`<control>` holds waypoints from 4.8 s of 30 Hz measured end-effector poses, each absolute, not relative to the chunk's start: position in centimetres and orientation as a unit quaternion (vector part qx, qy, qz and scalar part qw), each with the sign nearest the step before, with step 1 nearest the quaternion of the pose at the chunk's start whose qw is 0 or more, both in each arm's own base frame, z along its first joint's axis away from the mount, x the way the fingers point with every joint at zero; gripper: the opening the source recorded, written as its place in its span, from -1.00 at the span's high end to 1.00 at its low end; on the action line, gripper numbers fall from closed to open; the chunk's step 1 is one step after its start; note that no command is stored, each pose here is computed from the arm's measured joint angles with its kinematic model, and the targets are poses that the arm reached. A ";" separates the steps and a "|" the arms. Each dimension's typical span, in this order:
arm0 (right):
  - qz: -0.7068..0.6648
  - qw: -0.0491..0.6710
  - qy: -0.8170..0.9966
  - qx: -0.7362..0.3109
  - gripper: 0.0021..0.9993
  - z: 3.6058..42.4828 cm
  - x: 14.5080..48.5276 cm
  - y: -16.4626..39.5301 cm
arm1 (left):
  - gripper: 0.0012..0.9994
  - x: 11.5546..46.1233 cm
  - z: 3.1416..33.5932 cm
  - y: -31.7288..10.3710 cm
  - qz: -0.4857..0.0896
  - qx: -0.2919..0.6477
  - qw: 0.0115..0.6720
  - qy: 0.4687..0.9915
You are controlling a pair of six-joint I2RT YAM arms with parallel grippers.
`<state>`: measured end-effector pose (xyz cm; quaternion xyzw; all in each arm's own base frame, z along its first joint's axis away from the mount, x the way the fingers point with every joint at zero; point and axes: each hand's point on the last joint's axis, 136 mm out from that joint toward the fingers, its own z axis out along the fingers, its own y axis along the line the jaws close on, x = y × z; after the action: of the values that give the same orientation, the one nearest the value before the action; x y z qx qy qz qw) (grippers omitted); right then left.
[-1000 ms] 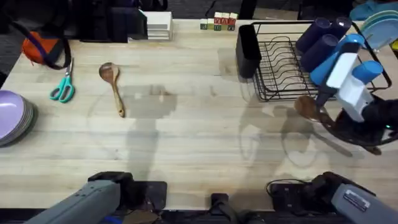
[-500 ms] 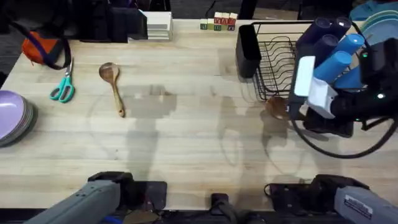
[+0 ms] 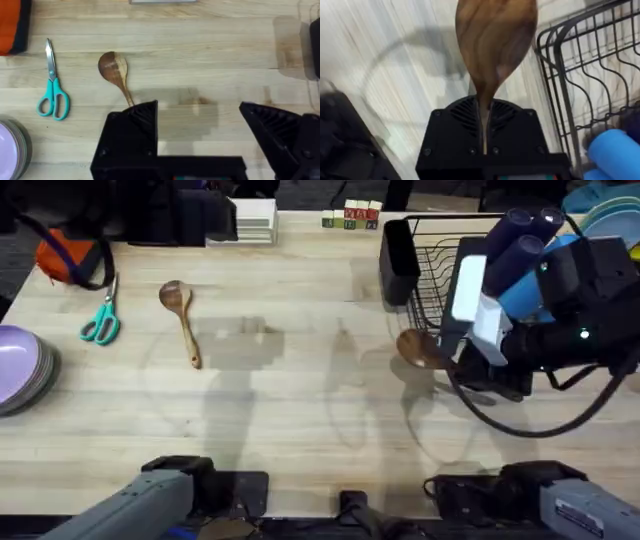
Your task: Pick up the spoon on the table one by one and put them onto the rack
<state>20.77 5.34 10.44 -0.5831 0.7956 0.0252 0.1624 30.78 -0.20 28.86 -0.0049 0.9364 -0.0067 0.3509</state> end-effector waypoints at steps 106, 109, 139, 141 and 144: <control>0.164 0.437 0.780 -0.415 0.94 17.9 40.9 14.9 | -0.99 31.0 29.0 -0.2 -0.007 -0.005 0.356 0.934; 0.163 0.440 0.779 -0.416 0.86 18.0 41.0 14.9 | -0.99 31.0 29.0 -0.2 -0.007 -0.005 0.356 0.934; 0.151 0.470 0.762 -0.419 -0.98 25.2 35.3 14.1 | -0.99 31.0 29.0 -0.2 -0.006 -0.005 0.356 0.934; 0.149 0.462 0.774 -0.407 -0.98 25.5 34.2 13.7 | -0.99 31.0 29.0 -0.2 -0.006 -0.005 0.356 0.934; 0.140 0.454 0.797 -0.373 -0.98 26.0 33.1 12.7 | -0.99 31.0 29.0 -0.1 -0.005 -0.006 0.356 0.934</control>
<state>33.12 12.69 25.98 -0.3726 0.7973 0.1398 0.4538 30.99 -0.13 29.04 -0.0058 0.9344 -0.0049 0.3561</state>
